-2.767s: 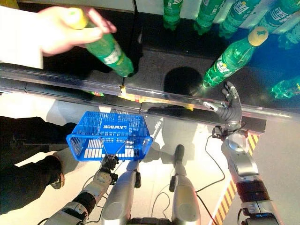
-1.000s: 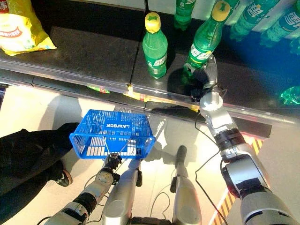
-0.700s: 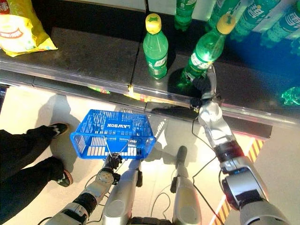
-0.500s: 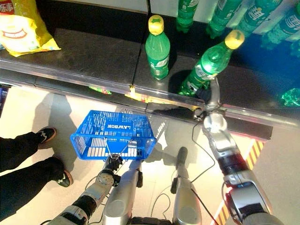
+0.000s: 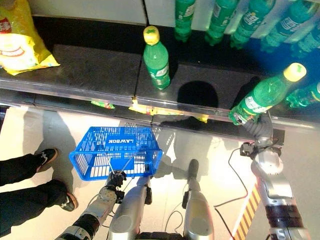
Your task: Pick up the snacks into the basket
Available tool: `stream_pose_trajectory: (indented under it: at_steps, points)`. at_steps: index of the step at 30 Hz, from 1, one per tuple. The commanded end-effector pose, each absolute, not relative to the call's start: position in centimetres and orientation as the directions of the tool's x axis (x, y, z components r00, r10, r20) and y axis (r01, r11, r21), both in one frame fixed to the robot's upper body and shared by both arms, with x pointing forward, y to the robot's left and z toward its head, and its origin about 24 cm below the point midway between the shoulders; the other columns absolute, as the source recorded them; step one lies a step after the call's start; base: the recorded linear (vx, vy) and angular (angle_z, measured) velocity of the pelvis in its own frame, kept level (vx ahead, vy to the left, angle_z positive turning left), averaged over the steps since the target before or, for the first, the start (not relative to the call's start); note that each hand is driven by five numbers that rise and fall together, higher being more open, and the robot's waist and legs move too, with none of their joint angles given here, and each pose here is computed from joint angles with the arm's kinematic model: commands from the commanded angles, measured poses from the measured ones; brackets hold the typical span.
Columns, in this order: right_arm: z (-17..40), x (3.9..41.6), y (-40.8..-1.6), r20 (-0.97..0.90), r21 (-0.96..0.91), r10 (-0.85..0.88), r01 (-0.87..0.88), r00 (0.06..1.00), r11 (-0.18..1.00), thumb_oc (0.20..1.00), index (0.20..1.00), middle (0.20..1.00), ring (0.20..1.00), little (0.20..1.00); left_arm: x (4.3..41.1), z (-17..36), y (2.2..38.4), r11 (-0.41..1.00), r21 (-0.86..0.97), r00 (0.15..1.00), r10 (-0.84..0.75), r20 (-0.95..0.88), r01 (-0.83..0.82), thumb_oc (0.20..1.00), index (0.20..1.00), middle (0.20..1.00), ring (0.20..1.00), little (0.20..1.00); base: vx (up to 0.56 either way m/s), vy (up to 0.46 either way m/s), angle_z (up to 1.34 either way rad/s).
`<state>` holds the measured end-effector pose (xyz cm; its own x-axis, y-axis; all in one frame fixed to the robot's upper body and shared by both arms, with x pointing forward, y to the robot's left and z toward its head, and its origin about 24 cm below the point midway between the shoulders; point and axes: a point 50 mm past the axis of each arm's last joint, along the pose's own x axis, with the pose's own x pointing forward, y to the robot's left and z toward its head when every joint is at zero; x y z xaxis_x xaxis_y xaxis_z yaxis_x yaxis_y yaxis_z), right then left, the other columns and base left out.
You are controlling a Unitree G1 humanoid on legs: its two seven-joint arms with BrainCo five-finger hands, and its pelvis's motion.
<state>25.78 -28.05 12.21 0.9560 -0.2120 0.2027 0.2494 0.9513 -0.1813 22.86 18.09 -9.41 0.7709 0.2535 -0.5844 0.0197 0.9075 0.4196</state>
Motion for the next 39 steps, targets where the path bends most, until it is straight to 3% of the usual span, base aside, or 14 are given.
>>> stream_pose_trajectory:
  at_steps: [1, 6, 11, 15, 16, 18, 21, 27, 39]
  points:
    - [18.0, 24.4, -27.1, 0.457, -0.219, -0.072, 0.191, 0.886, 0.957, 0.200, 0.200, 0.200, 0.200, 0.200, 19.1, -11.9, 20.1, 0.888, 0.460, 0.650, 0.337, -0.681, 0.021, 0.200, 0.200, 0.200, 0.200, 0.200, 0.03, -0.016, -0.20]
    - [17.5, 22.8, -25.5, 0.416, -0.364, 0.069, 0.097, 0.907, 0.926, 0.200, 0.200, 0.200, 0.200, 0.200, 19.7, -11.5, 21.3, 0.882, 0.468, 0.639, 0.391, -0.663, -0.053, 0.200, 0.200, 0.200, 0.200, 0.200, 0.01, -0.006, -0.07]
    - [16.2, 22.3, -24.6, 0.362, -0.400, 0.120, 0.038, 0.925, 0.916, 0.200, 0.200, 0.200, 0.200, 0.200, 19.6, -11.7, 21.9, 0.883, 0.455, 0.606, 0.428, -0.671, -0.120, 0.200, 0.200, 0.200, 0.200, 0.200, 0.01, -0.004, -0.01]
    - [13.9, 22.1, -24.7, 0.245, -0.539, 0.123, 0.030, 0.962, 0.841, 0.200, 0.200, 0.200, 0.200, 0.200, 20.5, -11.3, 21.8, 0.895, 0.377, 0.599, 0.442, -0.668, -0.239, 0.200, 0.200, 0.200, 0.200, 0.200, 0.00, 0.000, 0.00]
    - [12.3, 22.4, -25.2, 0.166, -0.627, 0.094, 0.031, 0.982, 0.778, 0.200, 0.200, 0.200, 0.200, 0.200, 21.3, -10.7, 21.6, 0.900, 0.329, 0.617, 0.435, -0.656, -0.285, 0.200, 0.200, 0.200, 0.200, 0.200, 0.00, 0.000, 0.00]
    - [11.1, 22.4, -25.3, 0.124, -0.646, 0.073, 0.025, 0.990, 0.763, 0.200, 0.200, 0.200, 0.200, 0.200, 21.7, -10.5, 21.4, 0.902, 0.296, 0.629, 0.431, -0.647, -0.314, 0.200, 0.200, 0.200, 0.200, 0.200, 0.00, 0.000, 0.00]
    - [5.6, 23.0, -26.1, -0.096, -0.748, -0.029, -0.053, 0.995, 0.661, 0.200, 0.200, 0.200, 0.200, 0.200, 23.5, -8.6, 20.9, 0.915, 0.191, 0.713, 0.398, -0.577, -0.357, 0.200, 0.200, 0.200, 0.200, 0.200, -0.04, -0.013, 0.03]
    - [-0.7, 24.3, -24.9, -0.310, -0.766, -0.096, -0.188, 0.946, 0.614, 0.200, 0.200, 0.200, 0.200, 0.200, 25.6, -6.0, 20.0, 0.935, 0.109, 0.813, 0.347, -0.467, -0.336, 0.200, 0.200, 0.200, 0.200, 0.200, -0.03, -0.003, 0.04]
    - [-4.2, 26.4, -20.6, -0.440, -0.806, -0.017, -0.386, 0.898, 0.448, 0.200, 0.200, 0.200, 0.200, 0.200, 29.9, -1.4, 15.9, 0.980, 0.102, 0.936, 0.195, -0.293, -0.173, 0.200, 0.200, 0.200, 0.200, 0.200, -0.01, 0.005, 0.02]
